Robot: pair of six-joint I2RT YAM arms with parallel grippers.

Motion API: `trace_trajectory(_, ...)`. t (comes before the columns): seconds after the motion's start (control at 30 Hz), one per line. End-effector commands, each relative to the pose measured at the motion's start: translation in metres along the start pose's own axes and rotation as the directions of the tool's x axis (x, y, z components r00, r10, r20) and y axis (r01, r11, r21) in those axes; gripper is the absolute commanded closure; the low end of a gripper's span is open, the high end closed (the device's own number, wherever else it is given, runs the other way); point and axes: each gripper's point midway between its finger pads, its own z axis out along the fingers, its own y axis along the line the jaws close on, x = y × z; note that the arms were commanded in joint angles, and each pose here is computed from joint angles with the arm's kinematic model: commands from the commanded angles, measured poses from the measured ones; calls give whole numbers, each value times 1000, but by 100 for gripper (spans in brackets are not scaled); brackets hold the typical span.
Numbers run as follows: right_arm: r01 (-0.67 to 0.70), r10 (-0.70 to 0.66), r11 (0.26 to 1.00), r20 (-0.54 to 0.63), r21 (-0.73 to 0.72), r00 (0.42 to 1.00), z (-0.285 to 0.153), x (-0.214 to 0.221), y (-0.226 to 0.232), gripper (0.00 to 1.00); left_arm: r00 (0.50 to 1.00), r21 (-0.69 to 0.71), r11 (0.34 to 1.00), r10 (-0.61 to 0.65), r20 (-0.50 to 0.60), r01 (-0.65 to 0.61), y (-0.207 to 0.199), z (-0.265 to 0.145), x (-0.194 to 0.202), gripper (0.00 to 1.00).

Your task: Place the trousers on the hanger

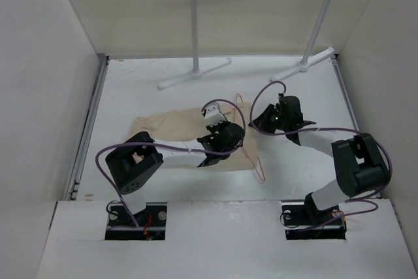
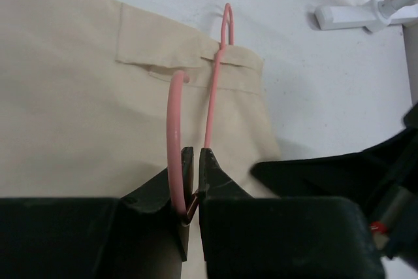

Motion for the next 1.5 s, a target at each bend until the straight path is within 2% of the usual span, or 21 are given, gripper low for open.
trace_trajectory(0.0,-2,11,996,95,-89,995,-18,-33,28,93,980,-52,982,177,-96,-183,49,-8,16,100)
trace_trajectory(0.2,-27,30,999,104,-34,994,-18,-45,16,93,964,-55,968,239,-117,-246,77,-13,9,100)
trace_trajectory(0.4,-79,70,996,156,50,985,-23,-65,-17,94,954,-68,954,287,-82,-293,103,-28,-34,100)
trace_trajectory(0.57,-74,57,993,177,91,983,-23,-70,-27,93,942,-73,939,335,-34,-336,108,-39,-74,100)
trace_trajectory(0.73,-80,60,990,172,113,983,-20,-67,-35,93,939,-82,936,343,-18,-343,110,-34,-83,100)
trace_trajectory(0.93,-85,59,987,179,139,982,-20,-67,-45,91,950,-46,949,314,8,-313,92,-23,-90,100)
trace_trajectory(1.23,-71,44,984,164,165,985,-14,-62,-46,86,967,100,962,253,23,-254,40,-28,-96,100)
trace_trajectory(1.3,-70,41,984,171,164,984,-16,-62,-46,79,965,106,959,262,26,-264,34,-29,-96,100)
trace_trajectory(1.4,-59,29,987,192,151,981,-29,-65,-35,54,967,119,959,254,35,-256,27,-32,-100,100)
trace_trajectory(1.47,-12,-16,991,214,130,977,-46,-69,-17,43,969,134,960,241,52,-246,20,-38,-109,100)
